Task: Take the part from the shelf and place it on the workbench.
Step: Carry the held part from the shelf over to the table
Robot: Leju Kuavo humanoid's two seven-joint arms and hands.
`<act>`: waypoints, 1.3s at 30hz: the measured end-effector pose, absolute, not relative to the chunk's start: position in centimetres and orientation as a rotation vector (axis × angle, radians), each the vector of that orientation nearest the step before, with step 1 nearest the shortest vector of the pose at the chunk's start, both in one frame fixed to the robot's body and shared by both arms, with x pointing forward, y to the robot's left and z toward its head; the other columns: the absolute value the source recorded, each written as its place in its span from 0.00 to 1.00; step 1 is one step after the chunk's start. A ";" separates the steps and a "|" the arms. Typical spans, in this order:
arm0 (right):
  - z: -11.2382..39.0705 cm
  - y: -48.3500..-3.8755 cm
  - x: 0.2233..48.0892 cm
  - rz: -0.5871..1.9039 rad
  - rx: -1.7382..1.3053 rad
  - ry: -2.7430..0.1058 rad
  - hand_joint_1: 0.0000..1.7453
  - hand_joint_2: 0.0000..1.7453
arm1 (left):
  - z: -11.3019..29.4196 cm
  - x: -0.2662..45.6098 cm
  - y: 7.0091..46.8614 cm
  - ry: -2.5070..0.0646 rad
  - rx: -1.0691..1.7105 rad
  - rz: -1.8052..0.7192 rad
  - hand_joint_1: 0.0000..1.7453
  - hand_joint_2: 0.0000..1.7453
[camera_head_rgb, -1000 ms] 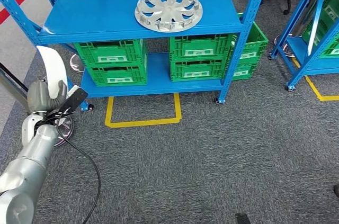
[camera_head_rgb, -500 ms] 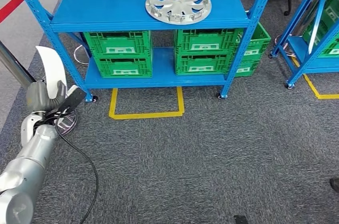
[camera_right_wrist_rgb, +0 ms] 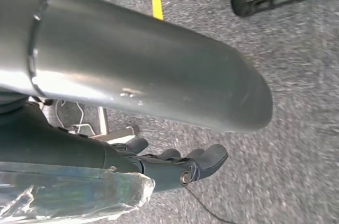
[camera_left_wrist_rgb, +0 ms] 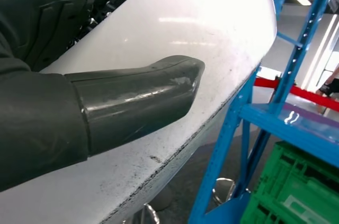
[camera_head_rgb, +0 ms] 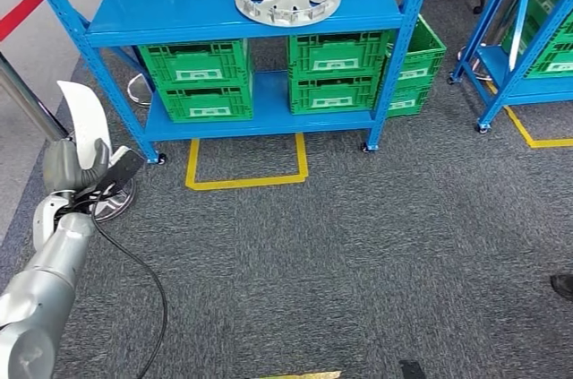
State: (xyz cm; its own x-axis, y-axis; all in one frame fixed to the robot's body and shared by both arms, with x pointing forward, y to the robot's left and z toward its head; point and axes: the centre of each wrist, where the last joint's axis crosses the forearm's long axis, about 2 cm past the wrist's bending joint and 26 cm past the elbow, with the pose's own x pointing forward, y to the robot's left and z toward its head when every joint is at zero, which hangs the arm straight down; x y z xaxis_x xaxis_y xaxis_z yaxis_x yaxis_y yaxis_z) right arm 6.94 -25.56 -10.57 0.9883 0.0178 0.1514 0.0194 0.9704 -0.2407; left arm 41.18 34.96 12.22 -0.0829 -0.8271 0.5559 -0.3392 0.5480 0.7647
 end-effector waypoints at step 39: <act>-10.6 -25.4 6.6 -0.016 -0.238 -0.146 0.00 0.00 | 13.3 41.7 36.5 -1.641 1.026 -0.524 1.00 1.00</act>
State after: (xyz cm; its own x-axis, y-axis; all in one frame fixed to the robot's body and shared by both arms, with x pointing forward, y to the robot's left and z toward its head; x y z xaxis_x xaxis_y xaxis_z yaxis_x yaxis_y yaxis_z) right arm 6.56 -25.37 -10.62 0.9893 0.0014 0.1456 0.0330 0.9718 -0.2337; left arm 41.66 36.48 13.25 -0.0485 -0.8322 0.5524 -0.3581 0.5307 0.7682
